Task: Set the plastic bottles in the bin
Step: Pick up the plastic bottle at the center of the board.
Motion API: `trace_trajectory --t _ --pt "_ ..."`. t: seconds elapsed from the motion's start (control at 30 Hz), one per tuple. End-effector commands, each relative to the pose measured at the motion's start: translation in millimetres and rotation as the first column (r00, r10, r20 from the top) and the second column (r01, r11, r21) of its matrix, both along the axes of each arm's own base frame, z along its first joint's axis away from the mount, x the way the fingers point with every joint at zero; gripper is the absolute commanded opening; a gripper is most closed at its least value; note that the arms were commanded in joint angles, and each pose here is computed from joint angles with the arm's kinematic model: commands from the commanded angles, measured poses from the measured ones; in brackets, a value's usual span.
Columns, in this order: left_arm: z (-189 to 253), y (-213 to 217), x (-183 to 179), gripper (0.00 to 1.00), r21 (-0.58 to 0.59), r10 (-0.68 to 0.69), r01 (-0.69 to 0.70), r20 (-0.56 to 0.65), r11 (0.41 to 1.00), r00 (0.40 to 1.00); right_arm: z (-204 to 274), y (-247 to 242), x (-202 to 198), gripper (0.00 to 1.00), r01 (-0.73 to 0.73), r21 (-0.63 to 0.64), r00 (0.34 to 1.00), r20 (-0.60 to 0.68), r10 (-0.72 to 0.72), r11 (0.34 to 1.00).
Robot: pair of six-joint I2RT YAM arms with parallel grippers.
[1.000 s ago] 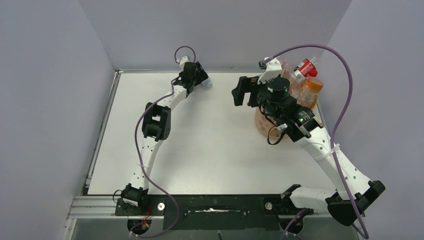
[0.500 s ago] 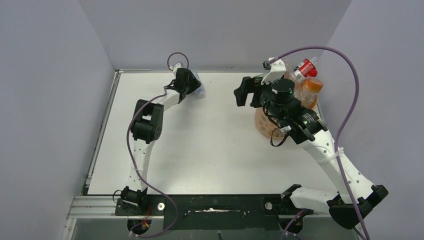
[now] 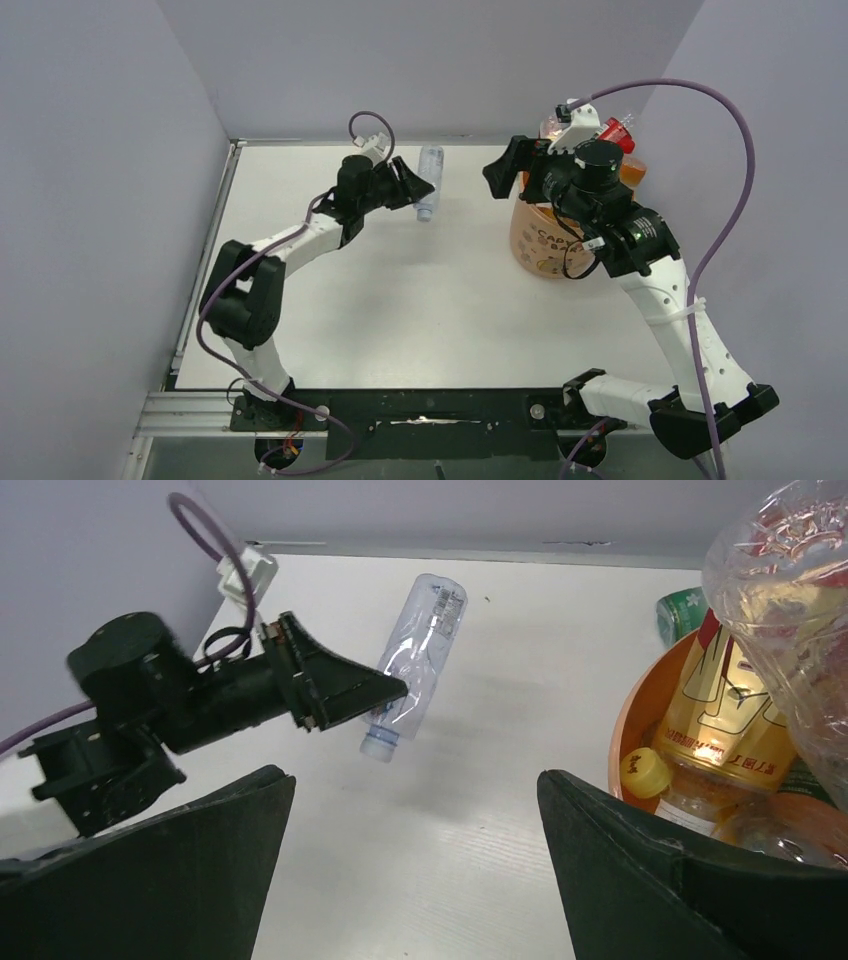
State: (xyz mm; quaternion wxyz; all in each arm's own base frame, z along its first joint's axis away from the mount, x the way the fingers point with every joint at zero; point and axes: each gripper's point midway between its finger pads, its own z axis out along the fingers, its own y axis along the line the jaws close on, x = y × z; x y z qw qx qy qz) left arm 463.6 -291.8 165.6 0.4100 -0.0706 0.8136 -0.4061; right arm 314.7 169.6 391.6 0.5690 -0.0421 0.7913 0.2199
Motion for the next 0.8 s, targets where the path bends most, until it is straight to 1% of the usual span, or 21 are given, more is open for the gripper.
trace_trajectory --t 0.0,0.1,0.2,0.33,0.53,0.77 --pt "104.7 -29.6 -69.9 0.32 -0.128 -0.225 0.274 0.302 0.953 0.926 13.5 -0.8 -8.9 0.98 -0.051 0.082 0.998 -0.02 0.053 0.995" --pt "136.3 -33.7 -110.2 0.33 -0.171 -0.274 0.363 0.391 0.916 0.878 10.0 1.2 -14.5 0.98 -0.09 0.124 0.994 -0.043 0.096 0.988" --pt "160.5 -39.2 -142.7 0.34 -0.184 -0.311 0.43 0.457 0.884 0.833 9.6 6.5 -20.8 0.98 -0.137 0.173 0.989 -0.038 0.145 0.975" --pt "173.2 -53.2 -175.0 0.35 -0.181 -0.365 0.504 0.495 0.844 0.789 12.2 13.8 -28.8 0.98 -0.194 0.23 0.979 -0.014 0.202 0.954" --pt "182.0 -74.2 -206.4 0.35 -0.184 -0.419 0.58 0.526 0.794 0.74 8.1 21.1 -30.4 0.98 -0.228 0.27 0.971 -0.012 0.24 0.935" --pt "190.3 -88.7 -228.1 0.35 -0.185 -0.441 0.621 0.553 0.762 0.707 -7.1 15.4 -26.6 0.98 -0.183 0.247 0.977 -0.062 0.204 0.952"
